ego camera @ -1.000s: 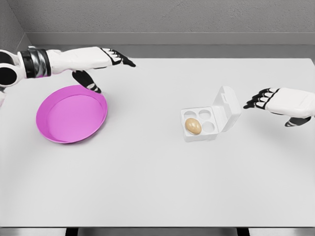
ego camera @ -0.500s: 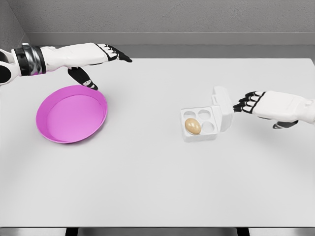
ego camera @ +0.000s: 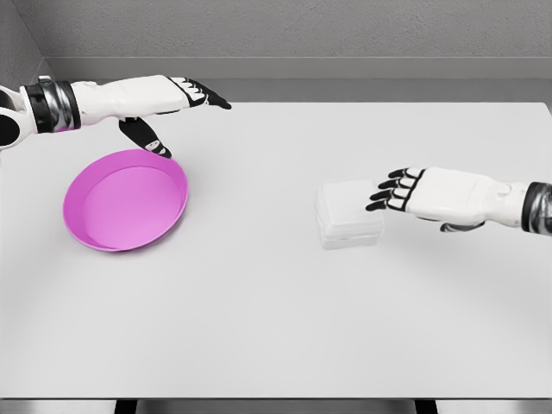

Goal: Pack egg into the box and close the box lid

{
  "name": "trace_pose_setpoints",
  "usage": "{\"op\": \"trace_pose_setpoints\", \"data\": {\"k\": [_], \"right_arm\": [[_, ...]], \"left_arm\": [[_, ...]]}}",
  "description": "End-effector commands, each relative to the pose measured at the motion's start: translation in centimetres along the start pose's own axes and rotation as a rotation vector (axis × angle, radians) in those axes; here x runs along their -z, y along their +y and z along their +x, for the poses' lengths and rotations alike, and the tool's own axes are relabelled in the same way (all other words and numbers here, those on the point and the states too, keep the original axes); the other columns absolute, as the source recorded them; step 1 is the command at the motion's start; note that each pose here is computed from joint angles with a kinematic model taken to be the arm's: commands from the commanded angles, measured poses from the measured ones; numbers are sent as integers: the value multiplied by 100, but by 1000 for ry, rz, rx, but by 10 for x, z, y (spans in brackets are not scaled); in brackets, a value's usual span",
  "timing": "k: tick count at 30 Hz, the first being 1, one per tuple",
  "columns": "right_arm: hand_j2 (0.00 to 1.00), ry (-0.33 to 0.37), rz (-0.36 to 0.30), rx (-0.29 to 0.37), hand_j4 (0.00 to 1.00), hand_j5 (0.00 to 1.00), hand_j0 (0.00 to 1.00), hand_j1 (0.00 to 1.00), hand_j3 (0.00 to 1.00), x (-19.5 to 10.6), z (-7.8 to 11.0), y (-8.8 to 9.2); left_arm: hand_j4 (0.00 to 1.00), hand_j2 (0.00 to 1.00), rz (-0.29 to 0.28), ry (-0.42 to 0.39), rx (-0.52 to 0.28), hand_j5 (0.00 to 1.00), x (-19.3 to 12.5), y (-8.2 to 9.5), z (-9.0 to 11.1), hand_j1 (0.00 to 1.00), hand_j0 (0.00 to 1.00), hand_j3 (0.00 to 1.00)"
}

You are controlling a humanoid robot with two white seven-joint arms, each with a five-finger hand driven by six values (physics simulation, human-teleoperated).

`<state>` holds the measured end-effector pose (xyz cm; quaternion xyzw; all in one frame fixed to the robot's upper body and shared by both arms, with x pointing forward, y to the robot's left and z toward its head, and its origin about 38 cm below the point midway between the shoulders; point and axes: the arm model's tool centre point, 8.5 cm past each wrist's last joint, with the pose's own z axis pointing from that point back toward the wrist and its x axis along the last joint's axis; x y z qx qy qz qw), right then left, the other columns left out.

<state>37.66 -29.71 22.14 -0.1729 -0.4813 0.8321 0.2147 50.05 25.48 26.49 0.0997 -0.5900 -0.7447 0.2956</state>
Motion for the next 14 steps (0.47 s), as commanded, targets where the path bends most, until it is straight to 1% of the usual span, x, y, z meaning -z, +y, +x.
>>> {"op": "trace_pose_setpoints", "data": {"k": [1, 3, 4, 5, 6, 7, 8, 9, 10, 14], "right_arm": [[100, 3, -9, 10, 100, 100, 100, 100, 100, 1, -1, 0], [100, 43, -40, 19, 100, 100, 100, 100, 100, -8, -12, -6], [100, 77, -60, 21, 100, 100, 100, 100, 100, -17, -21, -11], [100, 78, -61, 27, 100, 100, 100, 100, 100, -18, -20, -9], [100, 83, -62, 27, 100, 100, 100, 100, 100, -20, -21, -9], [100, 114, -79, 40, 100, 100, 100, 100, 100, -29, -30, -11], [100, 170, -135, 109, 100, 100, 100, 100, 100, -50, -50, -11], [100, 202, -164, 176, 100, 100, 100, 100, 100, -62, -64, -4], [100, 227, -159, 227, 100, 100, 100, 100, 100, -66, -74, 9], [100, 227, -155, 228, 100, 100, 100, 100, 100, -66, -74, 10]], "left_arm": [[100, 100, 5, 1, -6, 100, -1, 1, 0, 100, 100, 100], [100, 100, 2, 11, -15, 100, -1, -2, -4, 100, 100, 100], [100, 100, -3, 42, -54, 100, -3, -10, -16, 100, 100, 100], [100, 100, -4, 54, -87, 100, 0, -17, -22, 100, 100, 100], [100, 100, -1, 55, -87, 100, 0, -17, -22, 100, 100, 100], [100, 100, -1, 54, -89, 100, 0, -17, -22, 100, 100, 100], [100, 100, 2, 53, -90, 100, 0, -16, -22, 100, 100, 100], [100, 100, 1, 50, -90, 100, 1, -17, -21, 100, 100, 100], [100, 100, 0, 50, -91, 100, 1, -17, -21, 100, 100, 100], [100, 100, 1, 51, -89, 100, 0, -17, -21, 100, 100, 100]]}}
